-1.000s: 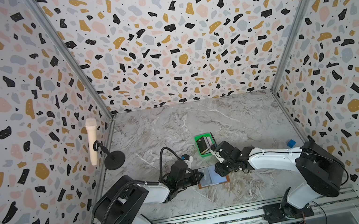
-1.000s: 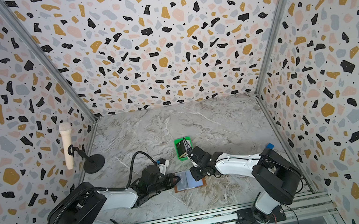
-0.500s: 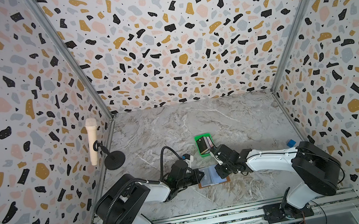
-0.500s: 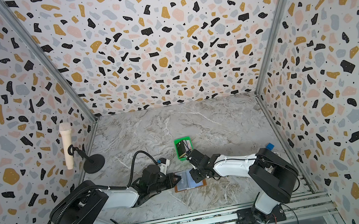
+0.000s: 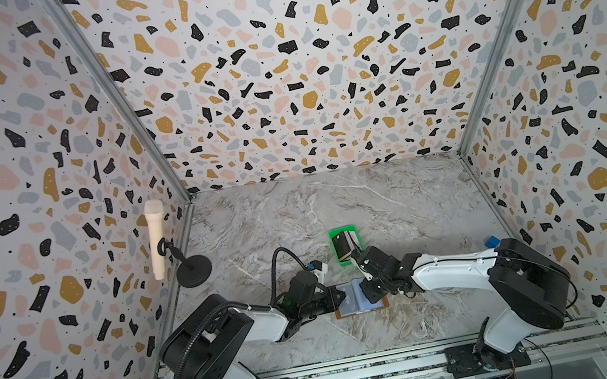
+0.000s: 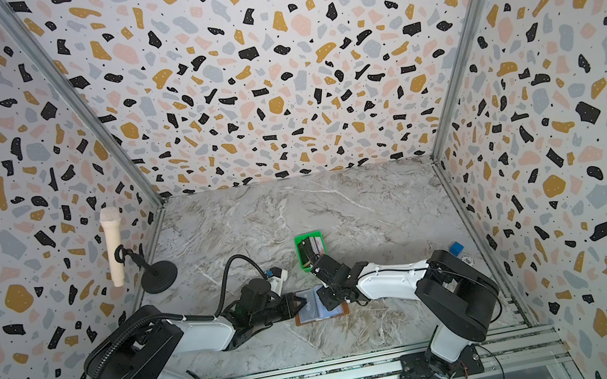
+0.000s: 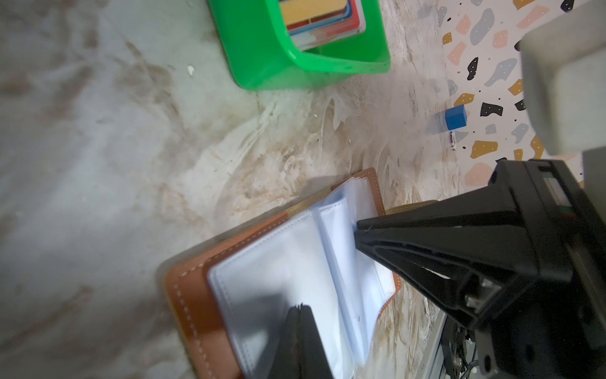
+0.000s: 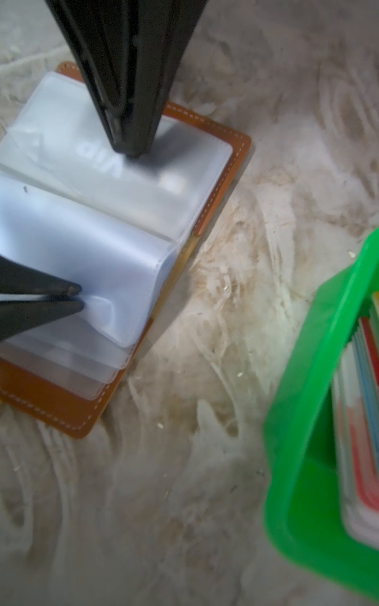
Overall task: Insert credit cards into a card holder
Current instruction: Flip over the card slot on the card holder.
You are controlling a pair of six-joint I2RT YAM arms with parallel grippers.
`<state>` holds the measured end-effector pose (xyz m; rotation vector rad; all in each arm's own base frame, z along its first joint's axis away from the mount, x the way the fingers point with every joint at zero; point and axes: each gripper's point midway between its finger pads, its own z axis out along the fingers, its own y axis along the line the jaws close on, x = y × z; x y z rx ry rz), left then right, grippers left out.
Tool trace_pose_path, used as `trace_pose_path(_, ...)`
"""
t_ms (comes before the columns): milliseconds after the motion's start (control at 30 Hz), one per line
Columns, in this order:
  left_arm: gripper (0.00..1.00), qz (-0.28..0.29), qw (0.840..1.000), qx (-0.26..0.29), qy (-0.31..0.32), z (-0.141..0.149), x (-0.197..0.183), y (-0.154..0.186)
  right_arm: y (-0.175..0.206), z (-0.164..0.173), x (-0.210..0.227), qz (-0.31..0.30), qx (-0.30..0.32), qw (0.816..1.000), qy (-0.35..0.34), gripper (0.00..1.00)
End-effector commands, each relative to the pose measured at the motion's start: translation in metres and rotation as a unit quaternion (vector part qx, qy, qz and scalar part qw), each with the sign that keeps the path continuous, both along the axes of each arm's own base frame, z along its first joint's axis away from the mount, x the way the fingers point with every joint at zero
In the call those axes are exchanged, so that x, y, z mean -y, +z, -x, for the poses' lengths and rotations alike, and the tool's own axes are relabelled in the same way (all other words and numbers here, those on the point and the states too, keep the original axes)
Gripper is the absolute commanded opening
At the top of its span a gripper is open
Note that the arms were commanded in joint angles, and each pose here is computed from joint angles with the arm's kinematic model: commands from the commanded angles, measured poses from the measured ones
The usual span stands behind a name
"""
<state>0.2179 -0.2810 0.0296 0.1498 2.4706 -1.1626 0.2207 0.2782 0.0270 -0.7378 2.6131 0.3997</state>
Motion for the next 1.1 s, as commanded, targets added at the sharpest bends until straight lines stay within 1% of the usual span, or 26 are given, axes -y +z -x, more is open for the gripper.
trace_pose_path(0, 0.00, -0.005, 1.000, -0.002, -0.009, 0.002, 0.002, -0.002, -0.006, 0.016, -0.004, 0.001, -0.031, 0.999, 0.016, 0.01)
trace_pose_path(200, 0.00, -0.002, 1.000, -0.002, -0.008, 0.004, 0.001, -0.001, 0.032, 0.010, -0.010, -0.035, 0.001, 0.999, 0.012, 0.00)
trace_pose_path(300, 0.00, 0.002, 1.000, 0.001, -0.008, 0.003, 0.002, 0.002, 0.045, 0.009, -0.012, -0.047, 0.007, 0.999, 0.011, 0.00)
trace_pose_path(567, 0.00, 0.017, 1.000, 0.007, -0.006, 0.000, 0.005, 0.012, 0.049, 0.011, -0.019, -0.060, -0.001, 0.998, 0.014, 0.00)
trace_pose_path(667, 0.00, 0.026, 1.000, 0.013, -0.006, 0.001, 0.006, 0.019, 0.056, 0.013, -0.025, -0.079, -0.004, 0.997, 0.023, 0.01)
trace_pose_path(767, 0.00, 0.038, 0.999, 0.030, 0.001, -0.003, 0.003, 0.035, 0.062, 0.022, -0.045, -0.117, -0.020, 0.991, 0.058, 0.16)
trace_pose_path(867, 0.00, 0.051, 0.997, 0.050, 0.018, -0.011, -0.005, 0.054, 0.066, 0.030, -0.072, -0.144, -0.035, 0.984, 0.094, 0.25)
trace_pose_path(1000, 0.00, 0.057, 0.994, 0.071, 0.053, -0.020, -0.030, 0.075, 0.076, 0.043, -0.105, -0.177, -0.054, 0.972, 0.143, 0.33)
trace_pose_path(1067, 0.01, 0.042, 0.994, 0.082, 0.062, -0.020, -0.041, 0.079, 0.081, 0.044, -0.107, -0.183, -0.052, 0.971, 0.148, 0.34)
